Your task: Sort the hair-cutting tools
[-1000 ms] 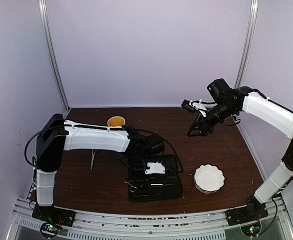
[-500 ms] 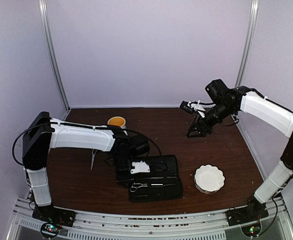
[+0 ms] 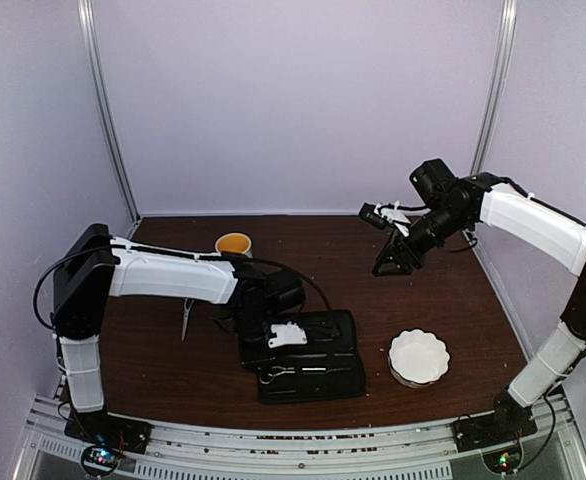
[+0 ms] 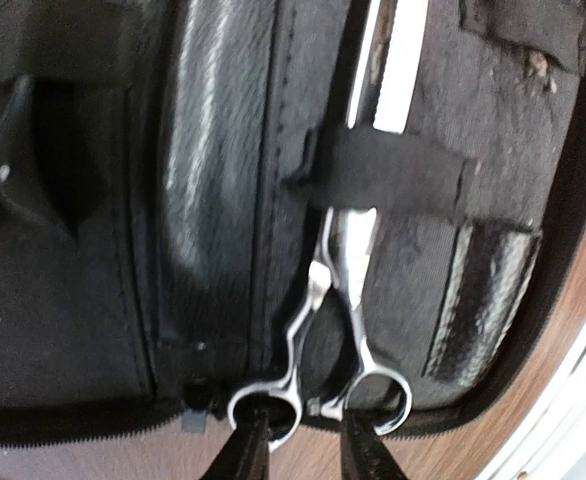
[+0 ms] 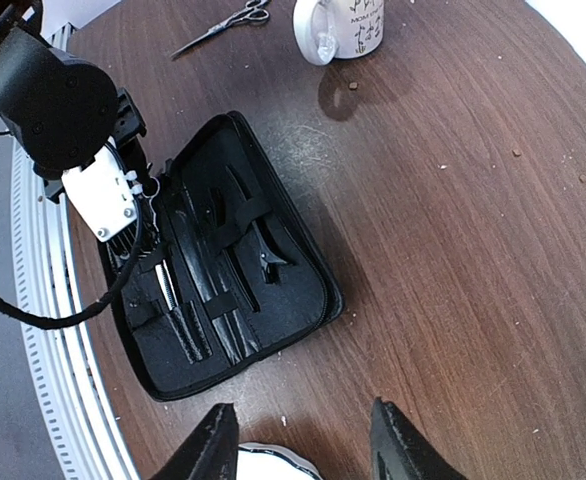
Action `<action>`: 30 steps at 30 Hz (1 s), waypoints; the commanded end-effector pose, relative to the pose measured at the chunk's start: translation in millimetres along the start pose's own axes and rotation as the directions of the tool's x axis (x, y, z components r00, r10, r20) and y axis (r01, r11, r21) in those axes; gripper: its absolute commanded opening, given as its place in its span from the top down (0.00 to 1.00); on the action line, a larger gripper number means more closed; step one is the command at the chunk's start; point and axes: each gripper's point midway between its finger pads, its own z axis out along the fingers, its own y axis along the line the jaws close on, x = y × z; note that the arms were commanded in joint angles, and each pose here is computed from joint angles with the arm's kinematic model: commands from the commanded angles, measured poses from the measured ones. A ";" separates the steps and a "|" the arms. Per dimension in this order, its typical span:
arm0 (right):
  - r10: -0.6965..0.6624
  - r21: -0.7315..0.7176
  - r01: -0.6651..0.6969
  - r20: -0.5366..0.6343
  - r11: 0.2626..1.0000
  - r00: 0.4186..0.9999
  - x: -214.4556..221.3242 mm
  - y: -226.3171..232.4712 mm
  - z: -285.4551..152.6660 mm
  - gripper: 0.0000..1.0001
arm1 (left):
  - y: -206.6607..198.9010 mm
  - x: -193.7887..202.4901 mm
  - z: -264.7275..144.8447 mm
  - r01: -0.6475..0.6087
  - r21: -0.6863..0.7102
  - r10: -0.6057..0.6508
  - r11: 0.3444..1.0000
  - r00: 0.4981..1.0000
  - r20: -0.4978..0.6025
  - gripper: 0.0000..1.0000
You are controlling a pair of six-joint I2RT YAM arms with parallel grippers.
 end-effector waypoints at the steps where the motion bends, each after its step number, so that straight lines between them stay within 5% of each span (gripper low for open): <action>1: -0.012 -0.002 0.012 -0.035 1.000 0.999 8.5 -4.3 13.1 0.53 | -6.3 -15.3 8.5 -0.005 0.060 0.004 0.998 1.000 0.027 0.74; 22: -0.008 0.001 0.008 -0.047 1.000 0.999 9.5 -5.8 13.4 0.53 | -17.6 -84.2 28.0 -0.031 0.148 0.004 0.989 0.985 0.175 0.80; 30: -0.012 0.002 0.012 -0.042 1.000 0.999 9.0 -4.2 12.2 0.53 | -4.6 -84.0 41.4 -0.001 0.054 -0.010 0.999 0.976 0.216 0.73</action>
